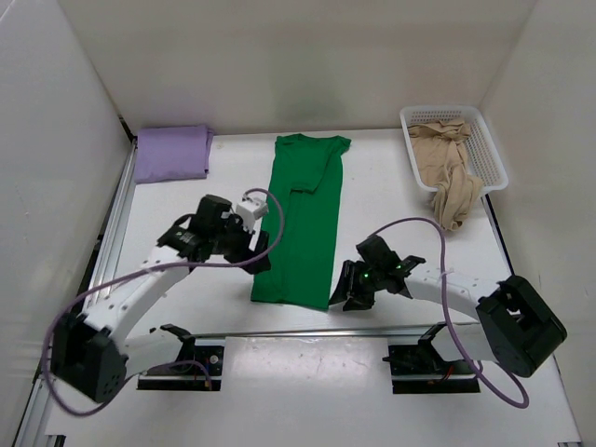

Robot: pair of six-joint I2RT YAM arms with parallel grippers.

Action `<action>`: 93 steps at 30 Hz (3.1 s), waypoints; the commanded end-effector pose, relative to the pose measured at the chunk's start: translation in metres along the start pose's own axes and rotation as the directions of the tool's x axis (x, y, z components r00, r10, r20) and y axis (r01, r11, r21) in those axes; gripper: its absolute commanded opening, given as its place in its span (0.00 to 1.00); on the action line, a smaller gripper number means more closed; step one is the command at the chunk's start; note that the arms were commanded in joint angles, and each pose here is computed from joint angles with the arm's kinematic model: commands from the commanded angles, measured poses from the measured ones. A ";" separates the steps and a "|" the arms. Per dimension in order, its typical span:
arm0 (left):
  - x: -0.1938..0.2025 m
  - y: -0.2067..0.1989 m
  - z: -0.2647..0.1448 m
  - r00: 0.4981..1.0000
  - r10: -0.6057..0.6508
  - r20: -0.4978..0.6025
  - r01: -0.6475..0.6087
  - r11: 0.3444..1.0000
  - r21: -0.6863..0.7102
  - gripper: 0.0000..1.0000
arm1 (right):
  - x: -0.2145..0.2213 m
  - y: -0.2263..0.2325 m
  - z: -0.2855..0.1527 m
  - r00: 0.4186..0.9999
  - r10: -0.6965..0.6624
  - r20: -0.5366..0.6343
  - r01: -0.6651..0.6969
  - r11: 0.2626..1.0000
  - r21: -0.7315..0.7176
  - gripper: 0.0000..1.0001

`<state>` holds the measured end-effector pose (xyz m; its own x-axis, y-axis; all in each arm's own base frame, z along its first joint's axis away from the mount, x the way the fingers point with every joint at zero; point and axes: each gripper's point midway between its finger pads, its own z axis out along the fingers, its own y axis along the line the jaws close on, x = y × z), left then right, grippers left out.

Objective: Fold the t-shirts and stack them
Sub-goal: Rotate the tshirt 90 degrees, then grab the bottom of the folded rectangular tshirt with both arms, then fold the folded rectangular tshirt in 1/3 of the way

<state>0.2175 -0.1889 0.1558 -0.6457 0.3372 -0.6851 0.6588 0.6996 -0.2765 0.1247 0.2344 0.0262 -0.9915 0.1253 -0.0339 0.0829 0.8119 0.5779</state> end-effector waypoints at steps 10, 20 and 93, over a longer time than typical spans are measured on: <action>0.117 0.031 0.044 0.935 -0.192 -0.297 0.188 0.981 -0.042 0.74 | -0.007 0.003 0.001 1.000 -0.022 0.016 0.022 0.999 -0.029 0.53; 0.123 0.035 0.067 0.908 -0.218 -0.357 0.227 0.974 -0.018 0.60 | 0.001 0.015 0.010 0.999 -0.047 -0.027 0.047 0.999 -0.022 0.53; -0.047 0.154 0.103 0.871 -0.371 -0.321 0.318 0.925 -0.208 0.68 | -0.221 0.059 -0.019 0.967 -0.114 0.229 0.078 0.984 0.160 0.57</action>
<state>0.4423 -0.1512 0.0778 -0.9163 0.1622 -0.3662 0.3015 0.8812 -0.3642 0.3647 0.2908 0.1022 -0.9197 0.0295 -0.3914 -0.1669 0.8732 0.4580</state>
